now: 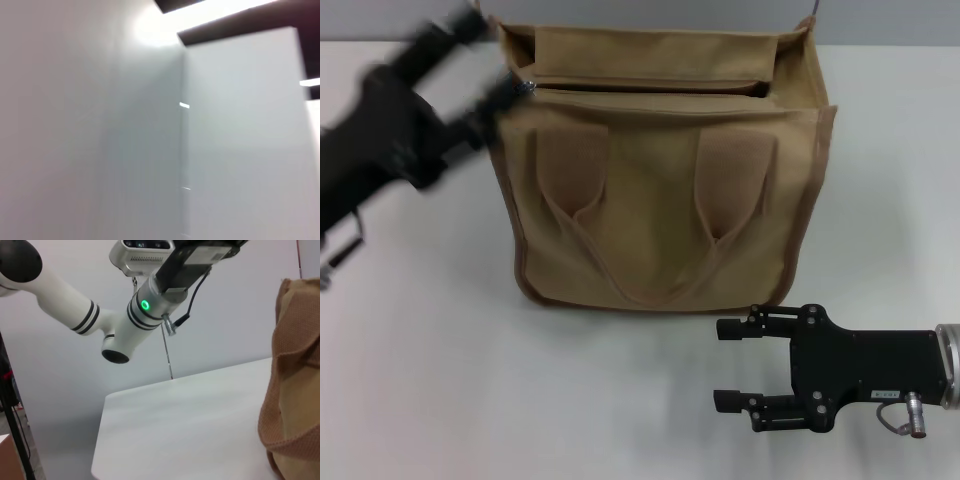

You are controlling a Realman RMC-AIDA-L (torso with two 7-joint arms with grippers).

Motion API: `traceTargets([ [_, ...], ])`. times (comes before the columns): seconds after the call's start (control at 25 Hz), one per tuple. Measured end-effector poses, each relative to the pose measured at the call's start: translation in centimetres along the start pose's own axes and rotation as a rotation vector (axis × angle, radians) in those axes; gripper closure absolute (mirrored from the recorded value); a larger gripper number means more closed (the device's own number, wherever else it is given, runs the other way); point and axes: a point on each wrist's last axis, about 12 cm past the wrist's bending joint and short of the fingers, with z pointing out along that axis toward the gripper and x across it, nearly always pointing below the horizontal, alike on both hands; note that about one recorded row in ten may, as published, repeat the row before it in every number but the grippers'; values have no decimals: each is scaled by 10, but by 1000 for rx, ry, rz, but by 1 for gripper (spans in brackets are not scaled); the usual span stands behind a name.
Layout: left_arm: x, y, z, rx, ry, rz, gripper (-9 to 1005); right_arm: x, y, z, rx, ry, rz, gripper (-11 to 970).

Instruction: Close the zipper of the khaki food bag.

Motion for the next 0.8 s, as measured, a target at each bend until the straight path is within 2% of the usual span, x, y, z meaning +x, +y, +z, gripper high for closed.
traceTargets([
  [0.04, -7, 6, -8, -109, -71, 56, 159, 0, 0, 0, 0, 0, 0, 224],
  [0.08, -7, 6, -8, -109, -71, 56, 159, 0, 0, 0, 1, 0, 0, 224],
  [0.12, -8, 9, -15, -174, -85, 85, 159, 0, 0, 0, 1, 0, 0, 224],
  [0.16, -7, 18, -31, -327, -63, 152, 160, 0, 0, 0, 1, -1, 0, 224],
  [0.28, -1, 24, -41, -428, 6, 204, 160, 0, -1, 0, 4, 0, -1, 225],
  [0.32, 9, 29, -52, -498, 135, 259, 160, 0, -1, 0, 6, 2, -1, 225],
  [0.36, 13, 30, -54, -499, 184, 269, 160, 0, -3, 1, 12, 8, -4, 225],
  [0.56, 18, 30, -56, -469, 255, 267, 160, 0, -5, 1, 19, 15, -6, 225],
  [0.64, 22, 30, -50, -397, 313, 262, 160, -1, -5, 2, 19, 16, -8, 225],
  [0.8, 25, 34, -42, -370, 347, 274, 160, 0, -6, 2, 25, 21, -8, 225],
])
